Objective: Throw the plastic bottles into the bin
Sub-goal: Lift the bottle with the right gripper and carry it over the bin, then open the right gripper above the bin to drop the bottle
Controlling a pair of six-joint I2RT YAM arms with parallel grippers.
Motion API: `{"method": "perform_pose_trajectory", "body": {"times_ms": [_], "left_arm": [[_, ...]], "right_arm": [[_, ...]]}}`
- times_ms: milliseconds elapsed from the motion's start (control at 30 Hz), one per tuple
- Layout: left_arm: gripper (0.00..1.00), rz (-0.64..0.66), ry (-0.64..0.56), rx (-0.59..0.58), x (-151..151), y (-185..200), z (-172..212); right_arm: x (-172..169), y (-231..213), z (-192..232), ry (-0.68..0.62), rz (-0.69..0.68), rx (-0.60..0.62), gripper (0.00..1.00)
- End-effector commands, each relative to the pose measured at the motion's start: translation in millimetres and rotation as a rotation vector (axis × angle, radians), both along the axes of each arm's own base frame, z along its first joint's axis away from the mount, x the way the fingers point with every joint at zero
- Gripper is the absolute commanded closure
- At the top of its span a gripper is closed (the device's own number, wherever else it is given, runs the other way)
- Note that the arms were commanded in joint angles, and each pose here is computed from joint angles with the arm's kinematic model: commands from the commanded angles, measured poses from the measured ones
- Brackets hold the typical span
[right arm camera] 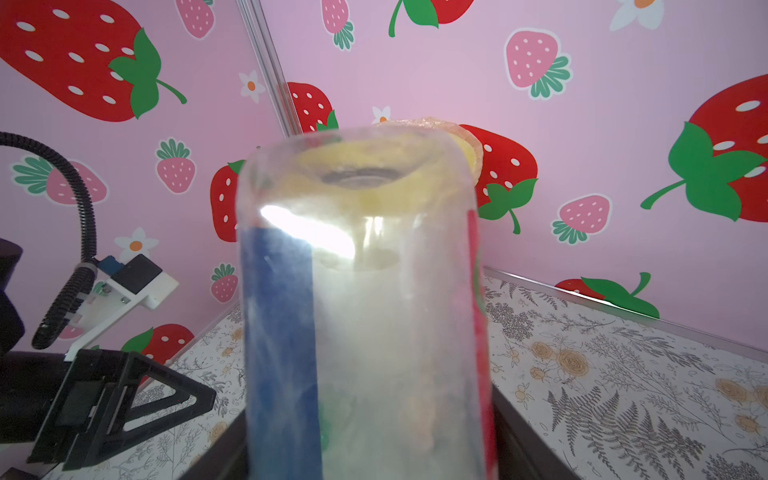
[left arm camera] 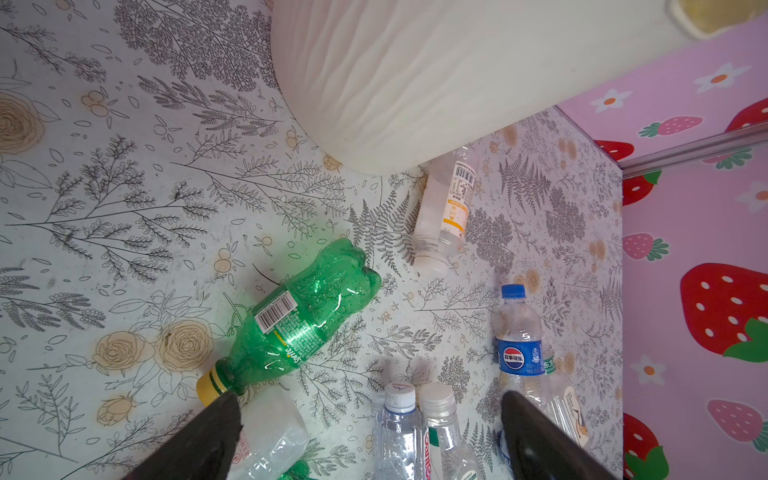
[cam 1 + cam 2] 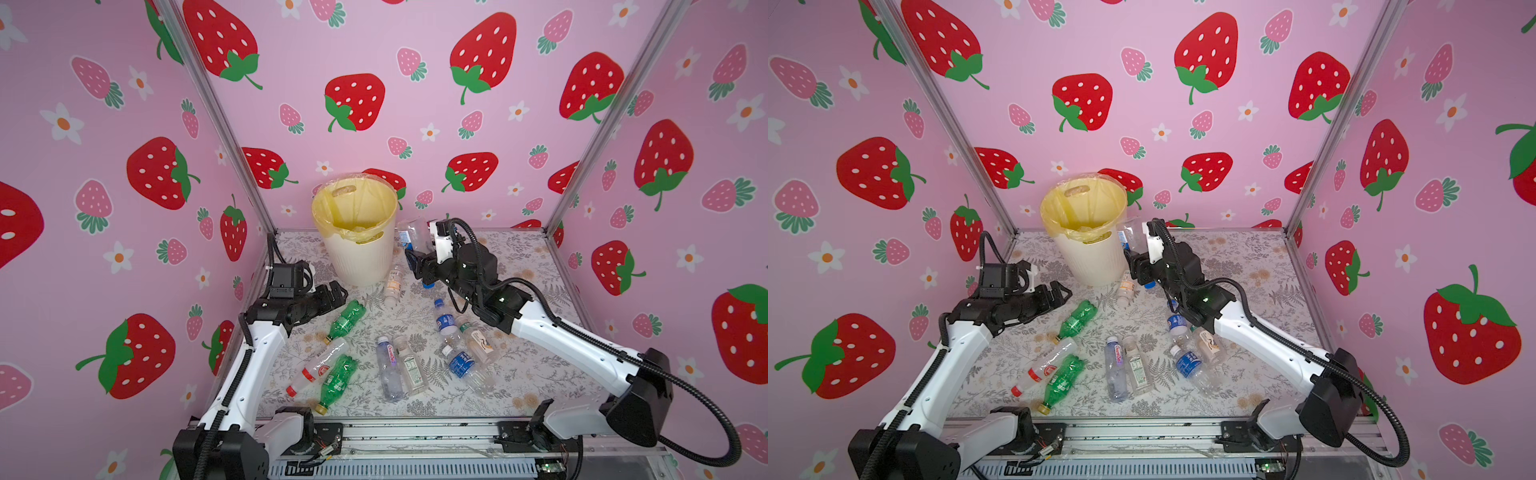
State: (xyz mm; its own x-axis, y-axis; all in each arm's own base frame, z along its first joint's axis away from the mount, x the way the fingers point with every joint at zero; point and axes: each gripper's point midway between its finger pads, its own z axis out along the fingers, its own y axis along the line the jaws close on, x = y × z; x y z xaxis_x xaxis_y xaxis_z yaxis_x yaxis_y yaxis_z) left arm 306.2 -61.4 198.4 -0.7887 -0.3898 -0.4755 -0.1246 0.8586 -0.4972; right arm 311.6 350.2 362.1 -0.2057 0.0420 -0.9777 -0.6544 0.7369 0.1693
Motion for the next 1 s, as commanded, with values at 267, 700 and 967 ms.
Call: {"method": "perform_pose_trajectory", "body": {"times_ms": [267, 700, 967], "left_arm": [[0.01, -0.015, -0.012, -0.033, -1.6, -3.8, 6.5], [0.01, 0.022, -0.017, -0.061, 2.1, 5.9, 6.8], [0.01, 0.034, -0.018, -0.059, 2.0, 9.7, 6.2]], "right_arm": [[16.0, 25.2, 55.8, -0.065, 0.024, 0.114, 0.34], [132.3, 128.2, 130.1, -0.21, 0.037, 0.231, 0.01], [123.2, 104.0, 138.2, -0.211, 0.081, 0.313, 0.01]]}}
